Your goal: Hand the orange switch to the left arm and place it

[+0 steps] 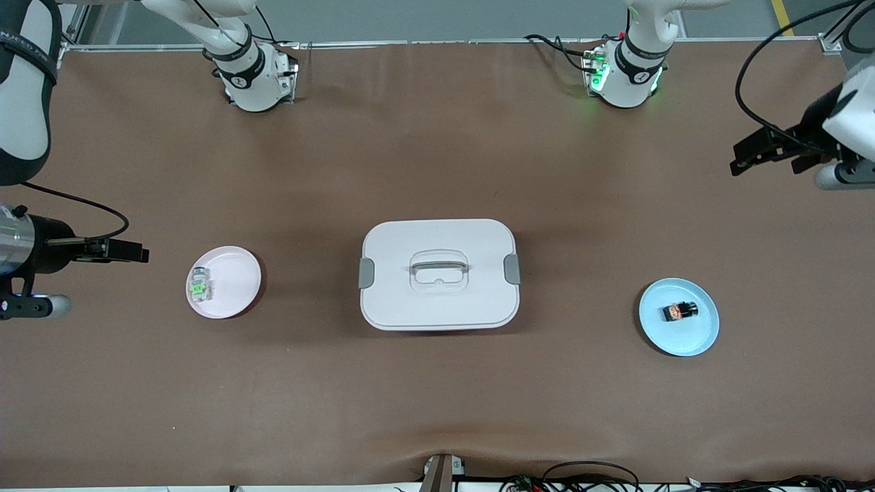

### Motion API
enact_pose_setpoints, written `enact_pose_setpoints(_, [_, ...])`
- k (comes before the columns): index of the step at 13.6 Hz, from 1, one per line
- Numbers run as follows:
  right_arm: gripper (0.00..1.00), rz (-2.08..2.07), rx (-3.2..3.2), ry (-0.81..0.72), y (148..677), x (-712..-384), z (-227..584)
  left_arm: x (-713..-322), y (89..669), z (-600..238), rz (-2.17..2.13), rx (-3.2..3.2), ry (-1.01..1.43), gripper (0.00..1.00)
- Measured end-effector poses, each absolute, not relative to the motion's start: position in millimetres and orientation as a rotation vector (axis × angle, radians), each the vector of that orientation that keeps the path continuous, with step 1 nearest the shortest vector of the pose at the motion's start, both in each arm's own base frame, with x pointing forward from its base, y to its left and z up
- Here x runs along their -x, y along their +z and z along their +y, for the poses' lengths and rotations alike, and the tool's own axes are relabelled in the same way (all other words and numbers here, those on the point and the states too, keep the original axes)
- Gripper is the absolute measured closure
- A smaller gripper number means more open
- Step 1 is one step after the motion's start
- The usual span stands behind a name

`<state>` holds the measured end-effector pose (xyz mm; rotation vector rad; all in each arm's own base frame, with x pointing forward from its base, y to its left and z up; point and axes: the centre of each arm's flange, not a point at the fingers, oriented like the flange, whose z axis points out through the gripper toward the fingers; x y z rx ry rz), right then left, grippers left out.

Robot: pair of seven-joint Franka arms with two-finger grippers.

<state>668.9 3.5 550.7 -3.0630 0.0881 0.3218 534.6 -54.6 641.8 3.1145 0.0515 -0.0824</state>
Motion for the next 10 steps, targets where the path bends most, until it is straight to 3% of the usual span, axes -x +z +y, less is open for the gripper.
enact_pose_setpoints(10, [0.0, 0.281, 3.093, 0.216, 604, -648, 12, -501, 640, -68, 0.04, -3.114, 0.025, 0.0])
